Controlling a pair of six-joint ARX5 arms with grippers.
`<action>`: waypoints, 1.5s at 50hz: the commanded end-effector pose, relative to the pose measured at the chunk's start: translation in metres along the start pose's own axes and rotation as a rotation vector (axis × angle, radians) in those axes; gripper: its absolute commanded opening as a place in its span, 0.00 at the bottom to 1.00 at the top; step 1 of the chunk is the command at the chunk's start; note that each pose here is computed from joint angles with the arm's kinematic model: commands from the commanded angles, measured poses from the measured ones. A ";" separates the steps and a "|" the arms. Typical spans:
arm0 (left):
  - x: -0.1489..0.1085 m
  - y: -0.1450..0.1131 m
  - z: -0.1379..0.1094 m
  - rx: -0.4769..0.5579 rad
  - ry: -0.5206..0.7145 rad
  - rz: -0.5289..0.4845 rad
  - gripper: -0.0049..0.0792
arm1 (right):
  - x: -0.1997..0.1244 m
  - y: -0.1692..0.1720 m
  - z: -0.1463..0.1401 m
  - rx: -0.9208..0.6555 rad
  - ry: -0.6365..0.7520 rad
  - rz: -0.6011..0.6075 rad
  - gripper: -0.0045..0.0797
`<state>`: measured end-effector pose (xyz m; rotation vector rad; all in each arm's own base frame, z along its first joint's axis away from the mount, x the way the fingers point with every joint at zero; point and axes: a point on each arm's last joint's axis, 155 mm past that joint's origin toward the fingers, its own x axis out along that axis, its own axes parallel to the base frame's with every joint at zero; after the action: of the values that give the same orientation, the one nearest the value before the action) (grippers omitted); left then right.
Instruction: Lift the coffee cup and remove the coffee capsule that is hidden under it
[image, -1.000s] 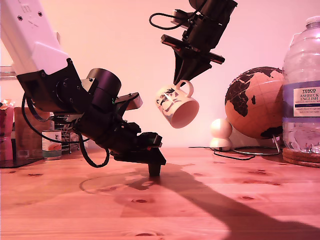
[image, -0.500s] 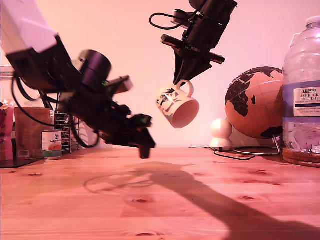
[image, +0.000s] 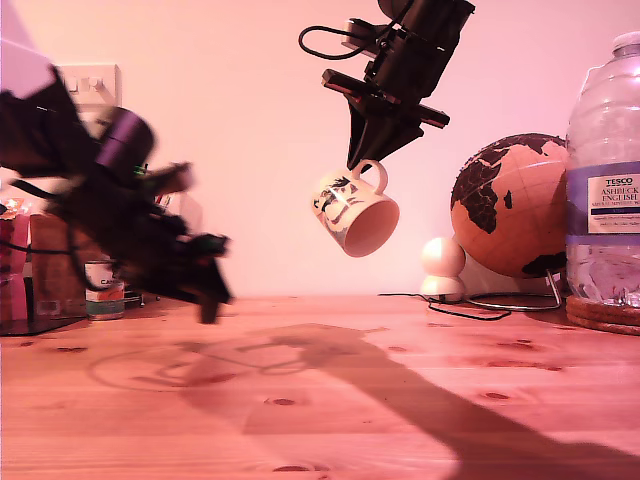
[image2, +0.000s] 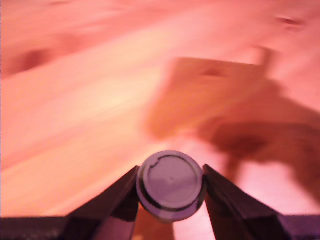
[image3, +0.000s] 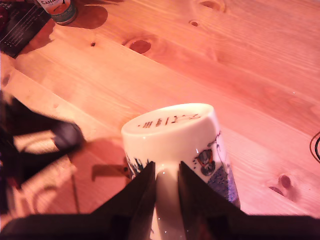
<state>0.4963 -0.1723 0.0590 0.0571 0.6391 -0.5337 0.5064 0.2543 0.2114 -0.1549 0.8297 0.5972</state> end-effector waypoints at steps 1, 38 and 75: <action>-0.007 0.012 0.006 -0.006 -0.013 0.020 0.38 | -0.007 0.004 0.019 -0.016 -0.058 0.008 0.04; -0.020 0.051 -0.022 -0.039 0.080 0.077 0.39 | -0.004 0.030 0.019 -0.045 -0.055 0.053 0.04; -0.027 0.051 -0.029 -0.036 0.119 0.076 0.60 | -0.003 0.037 0.017 -0.050 -0.047 0.060 0.04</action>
<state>0.4843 -0.1109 0.0300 0.0809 0.7942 -0.4466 0.4968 0.2837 0.2262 -0.1598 0.7856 0.6659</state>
